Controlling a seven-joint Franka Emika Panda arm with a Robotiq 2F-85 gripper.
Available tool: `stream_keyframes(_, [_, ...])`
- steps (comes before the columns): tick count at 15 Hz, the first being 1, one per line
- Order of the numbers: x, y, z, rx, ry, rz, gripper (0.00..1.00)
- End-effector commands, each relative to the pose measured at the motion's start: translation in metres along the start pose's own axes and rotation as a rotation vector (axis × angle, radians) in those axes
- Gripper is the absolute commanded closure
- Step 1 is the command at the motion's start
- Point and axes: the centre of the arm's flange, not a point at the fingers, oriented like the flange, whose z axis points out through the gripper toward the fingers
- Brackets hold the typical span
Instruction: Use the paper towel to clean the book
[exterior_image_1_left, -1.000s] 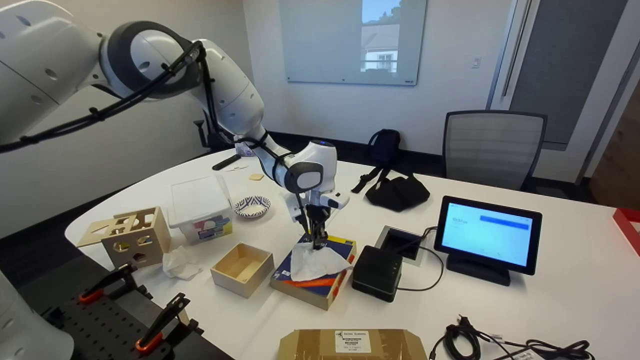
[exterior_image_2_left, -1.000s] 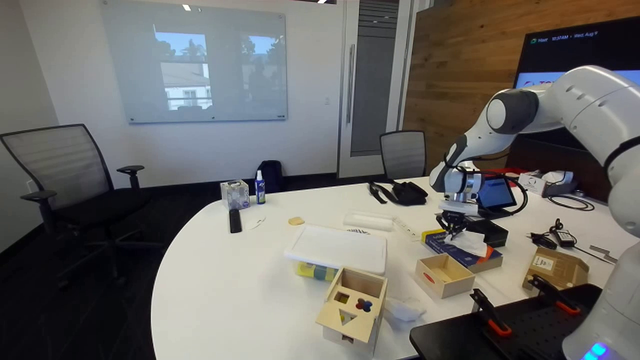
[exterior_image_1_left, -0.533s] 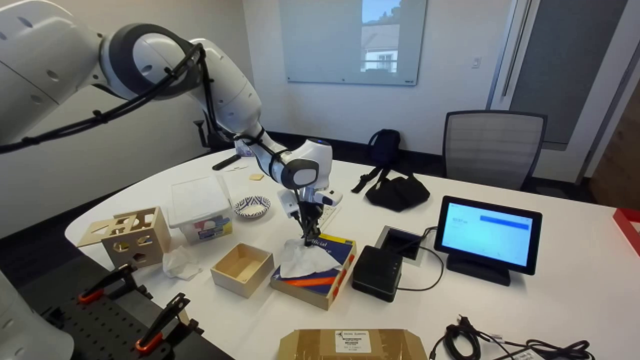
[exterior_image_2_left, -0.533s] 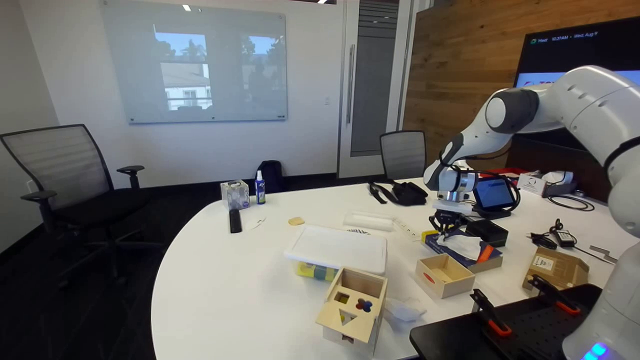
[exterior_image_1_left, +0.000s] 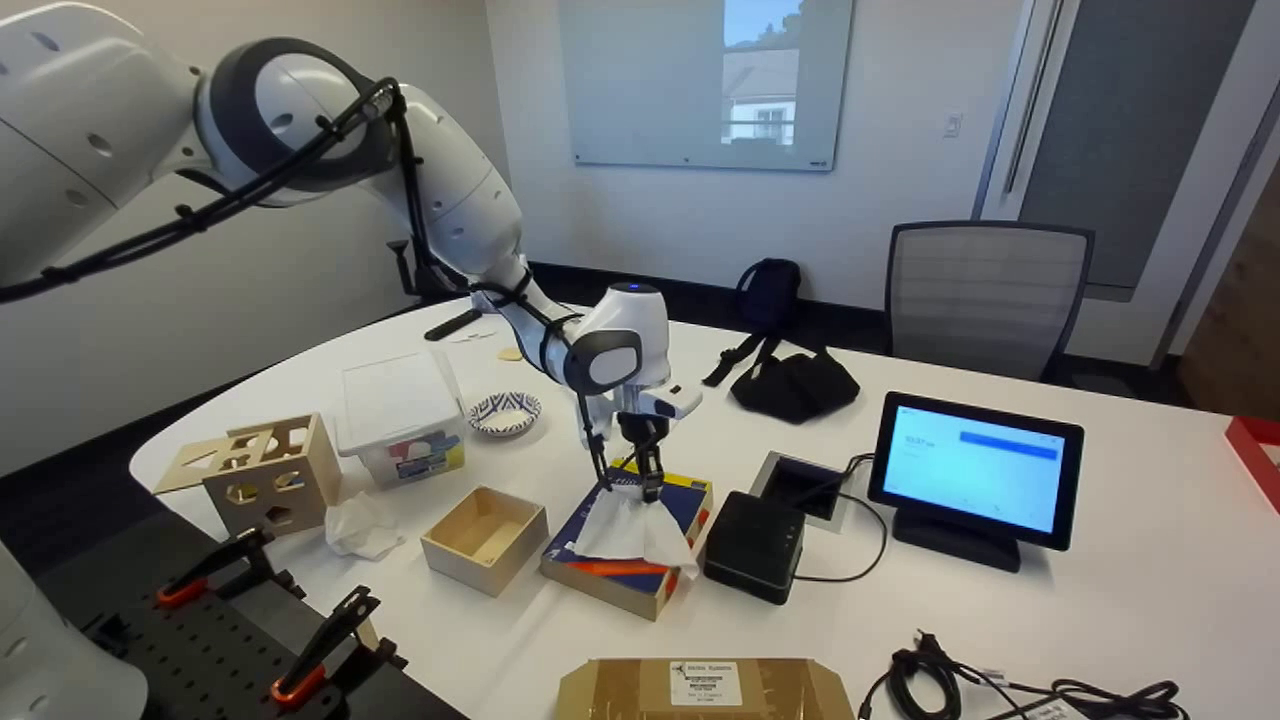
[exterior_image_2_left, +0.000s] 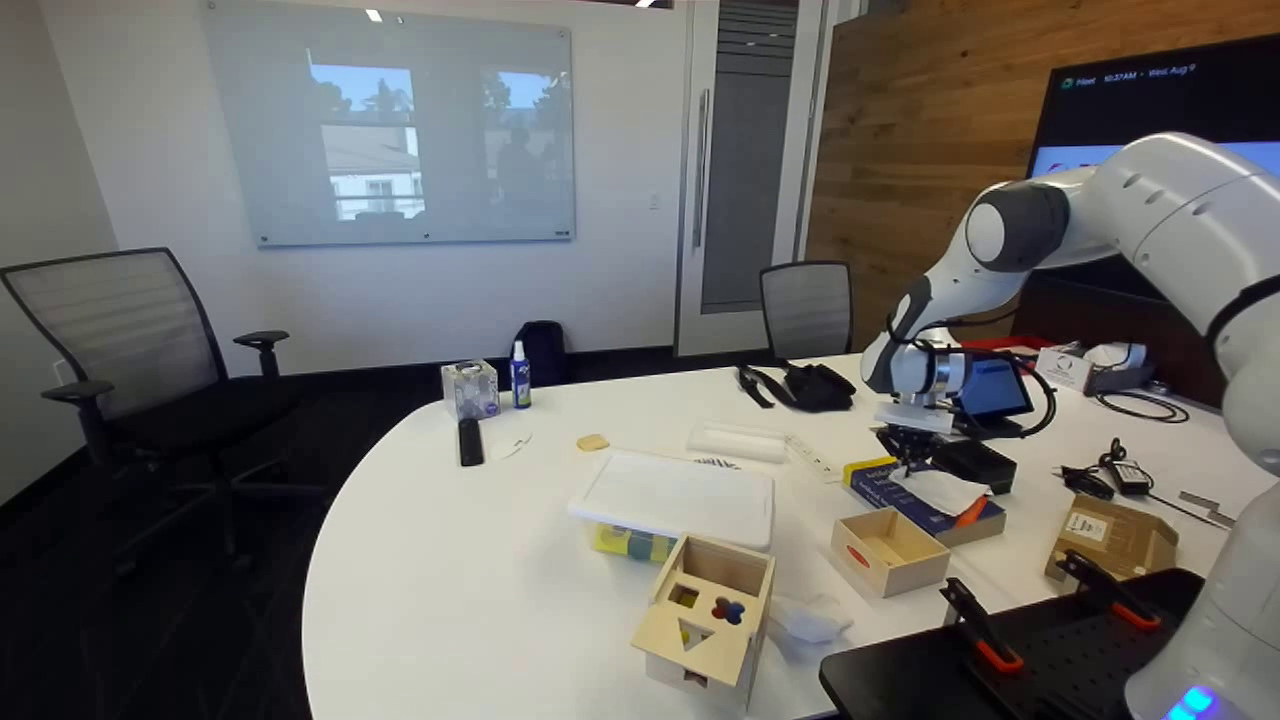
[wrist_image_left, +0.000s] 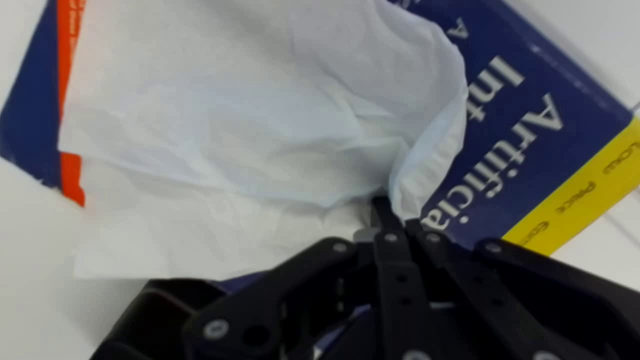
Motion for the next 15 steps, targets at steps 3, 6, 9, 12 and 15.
stream_keyframes(3, [-0.003, 0.039, 0.004, -0.121, 0.072, 0.16, 1.0])
stream_keyframes(6, [-0.004, 0.049, 0.008, -0.172, 0.059, 0.198, 1.0])
stream_keyframes(9, [-0.009, 0.042, 0.012, -0.144, -0.018, 0.125, 1.0])
stream_keyframes(12, [-0.016, 0.025, 0.014, -0.102, -0.094, 0.016, 1.0])
stream_keyframes(15, [-0.027, 0.011, 0.012, -0.056, -0.176, -0.091, 1.0])
